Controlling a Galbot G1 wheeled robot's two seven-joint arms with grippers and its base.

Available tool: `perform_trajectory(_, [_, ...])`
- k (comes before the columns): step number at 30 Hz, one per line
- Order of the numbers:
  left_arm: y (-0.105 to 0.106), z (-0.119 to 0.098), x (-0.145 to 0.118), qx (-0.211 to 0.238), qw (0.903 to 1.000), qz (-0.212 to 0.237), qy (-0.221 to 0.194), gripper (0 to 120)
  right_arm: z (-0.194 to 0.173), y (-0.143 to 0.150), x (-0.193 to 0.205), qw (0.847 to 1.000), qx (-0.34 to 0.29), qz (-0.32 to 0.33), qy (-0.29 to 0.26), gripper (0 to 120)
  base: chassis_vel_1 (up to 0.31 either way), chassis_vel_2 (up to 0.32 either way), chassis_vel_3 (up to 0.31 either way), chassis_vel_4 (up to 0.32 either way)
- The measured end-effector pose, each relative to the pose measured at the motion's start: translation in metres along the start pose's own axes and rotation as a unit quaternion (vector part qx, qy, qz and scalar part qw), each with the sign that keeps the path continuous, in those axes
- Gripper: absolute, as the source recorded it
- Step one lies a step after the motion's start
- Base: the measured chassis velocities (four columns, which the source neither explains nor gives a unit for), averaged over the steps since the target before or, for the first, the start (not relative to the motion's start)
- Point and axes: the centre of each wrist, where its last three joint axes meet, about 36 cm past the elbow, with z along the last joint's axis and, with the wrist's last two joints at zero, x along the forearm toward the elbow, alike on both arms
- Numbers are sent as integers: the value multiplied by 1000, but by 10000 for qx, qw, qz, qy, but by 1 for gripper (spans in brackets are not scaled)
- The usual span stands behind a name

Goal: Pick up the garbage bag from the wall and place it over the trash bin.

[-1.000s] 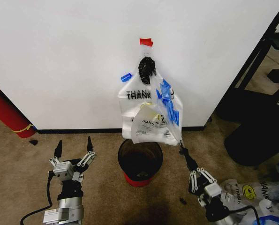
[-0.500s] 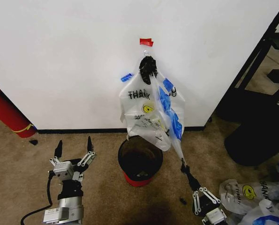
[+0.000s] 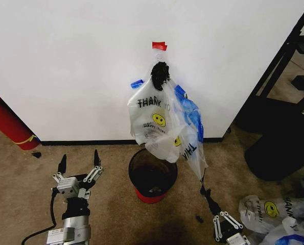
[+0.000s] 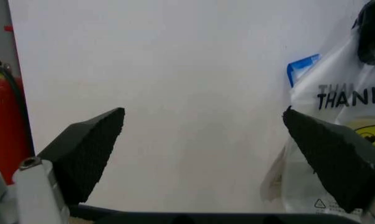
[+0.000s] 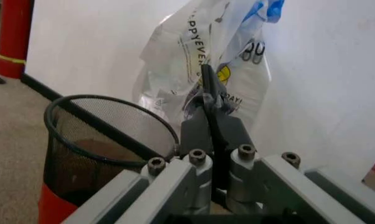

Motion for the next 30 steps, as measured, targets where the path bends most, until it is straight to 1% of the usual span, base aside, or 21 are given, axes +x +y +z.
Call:
perform_trajectory(5, [-1,-2,-2,23,10000,52,-9,100,1,-1,-11,9998,-18,120,-142,0,0,0,0,0])
perform_trajectory(7, [-1,-11,-6,77,9998,158,-31,100,-2,-4,-32,9991,-30,231,-341,0,0,0,0,0])
perform_trajectory(11, [1,-29,-13,134,9987,480,-69,100,-15,-11,-72,9985,-78,306,-452,0,0,0,0,0])
perform_trajectory(12, [1,-29,-13,134,9987,480,-69,100,-15,-11,-72,9985,-78,306,-452,0,0,0,0,0])
perform_trajectory(14, [6,-44,-22,194,9969,759,-66,100,-26,-21,-101,9982,-87,292,-510,0,0,0,0,0])
perform_trajectory(15, [9,-57,-33,303,9942,1029,-37,100,-33,-29,-118,9981,-66,297,-528,0,0,0,0,0])
perform_trajectory(17, [10,-76,-51,497,9874,1501,88,100,-41,-37,-130,9984,-48,312,-463,0,0,0,0,0])
perform_trajectory(18, [11,-93,-64,737,9792,1858,337,100,-45,-42,-140,9989,-63,278,-385,0,0,0,0,0])
perform_trajectory(19, [11,-101,-75,913,9727,2033,645,100,-46,-44,-146,9991,-51,225,-364,0,0,0,0,0])
perform_trajectory(20, [11,-101,-75,913,9727,2033,645,100,-46,-44,-146,9991,-51,225,-364,0,0,0,0,0])
perform_trajectory(22, [11,-117,-97,1211,9579,2315,1192,100,-46,-46,-154,9993,2,138,-346,0,0,0,0,0])
perform_trajectory(24, [7,-138,-121,1532,9370,2663,1661,100,-42,-45,-160,9994,88,68,-326,0,0,0,0,0])
perform_trajectory(26, [-4,-157,-138,1777,9172,3010,1910,100,-38,-44,-163,9994,146,51,-302,0,0,0,0,0])
perform_trajectory(27, [-4,-157,-138,1777,9172,3010,1910,100,-38,-44,-163,9994,146,51,-302,0,0,0,0,0])
perform_trajectory(28, [-11,-163,-142,1872,9093,3143,1981,100,-37,-43,-163,9994,156,54,-289,0,0,0,0,0])
perform_trajectory(30, [-28,-175,-148,2086,8881,3468,2178,99,-34,-42,-163,9995,177,57,-249,0,0,0,0,0])
